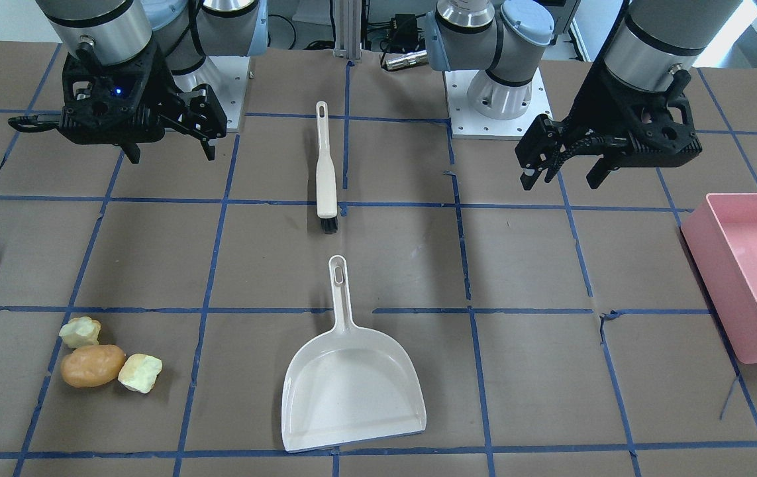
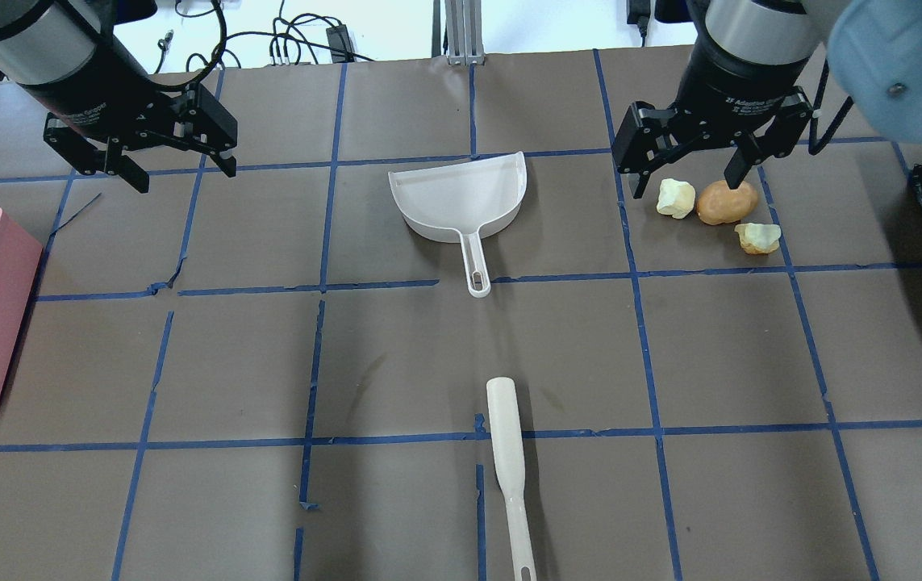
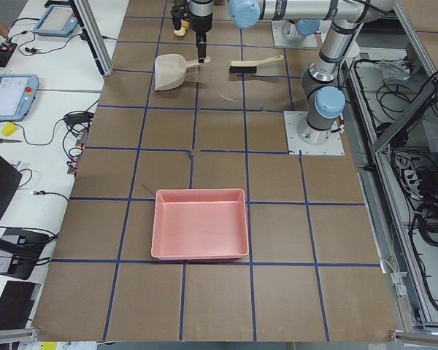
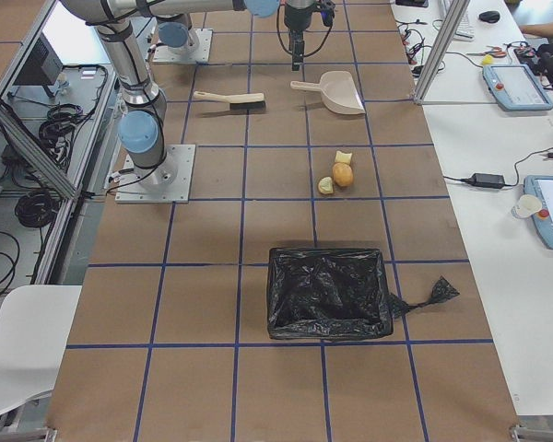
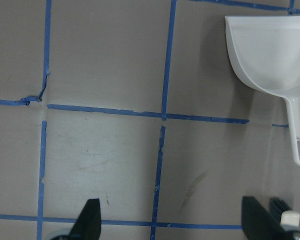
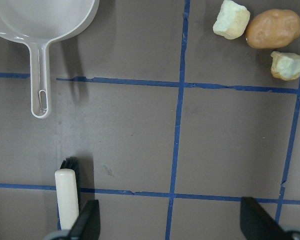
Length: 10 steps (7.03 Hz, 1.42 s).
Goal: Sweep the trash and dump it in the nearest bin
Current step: 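Move the left gripper down over the white brush handle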
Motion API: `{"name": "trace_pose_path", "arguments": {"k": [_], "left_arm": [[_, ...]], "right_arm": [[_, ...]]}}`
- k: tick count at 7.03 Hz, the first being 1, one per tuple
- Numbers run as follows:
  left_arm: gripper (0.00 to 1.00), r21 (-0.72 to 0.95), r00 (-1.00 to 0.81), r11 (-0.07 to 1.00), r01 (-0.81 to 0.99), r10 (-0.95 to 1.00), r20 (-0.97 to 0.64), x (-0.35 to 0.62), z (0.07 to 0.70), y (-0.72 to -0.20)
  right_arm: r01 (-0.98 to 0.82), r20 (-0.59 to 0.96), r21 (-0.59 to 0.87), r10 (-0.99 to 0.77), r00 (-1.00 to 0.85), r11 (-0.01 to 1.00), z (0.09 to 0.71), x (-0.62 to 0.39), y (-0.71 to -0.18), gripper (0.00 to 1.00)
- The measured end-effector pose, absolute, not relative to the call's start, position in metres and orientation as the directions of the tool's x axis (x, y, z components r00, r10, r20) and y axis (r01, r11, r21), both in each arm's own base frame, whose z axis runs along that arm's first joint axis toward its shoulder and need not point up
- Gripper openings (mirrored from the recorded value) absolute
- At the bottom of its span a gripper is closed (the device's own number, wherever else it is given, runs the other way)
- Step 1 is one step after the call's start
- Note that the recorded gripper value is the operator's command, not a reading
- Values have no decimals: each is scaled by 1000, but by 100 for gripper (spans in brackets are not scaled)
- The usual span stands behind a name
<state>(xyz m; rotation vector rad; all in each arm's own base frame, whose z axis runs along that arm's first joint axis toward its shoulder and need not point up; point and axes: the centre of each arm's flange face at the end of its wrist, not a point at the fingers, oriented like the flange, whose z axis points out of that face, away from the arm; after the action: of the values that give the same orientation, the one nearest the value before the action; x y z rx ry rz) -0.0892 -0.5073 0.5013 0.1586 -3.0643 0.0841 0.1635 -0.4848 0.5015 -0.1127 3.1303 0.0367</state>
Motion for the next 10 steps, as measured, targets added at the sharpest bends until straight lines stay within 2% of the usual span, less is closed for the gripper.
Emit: {"name": "trace_pose_path", "arguments": {"k": [5,8,10], "left_arm": [[99,-52,-994,995,-80,-75,78,-102,500,-501],[100,-112,-995,993,-48,-37,97,-197,471,-480],[100,-200,-989,978,-63,-34,142,-266,415,-446]], "right_arm": [[-69,-11,21,-69,-998,997,506,162,-481,100],[-69,-11,22,-69,-998,997,506,161,-481,100],[-67,-11,22,-67,-998,997,506,161,-481,100]]}}
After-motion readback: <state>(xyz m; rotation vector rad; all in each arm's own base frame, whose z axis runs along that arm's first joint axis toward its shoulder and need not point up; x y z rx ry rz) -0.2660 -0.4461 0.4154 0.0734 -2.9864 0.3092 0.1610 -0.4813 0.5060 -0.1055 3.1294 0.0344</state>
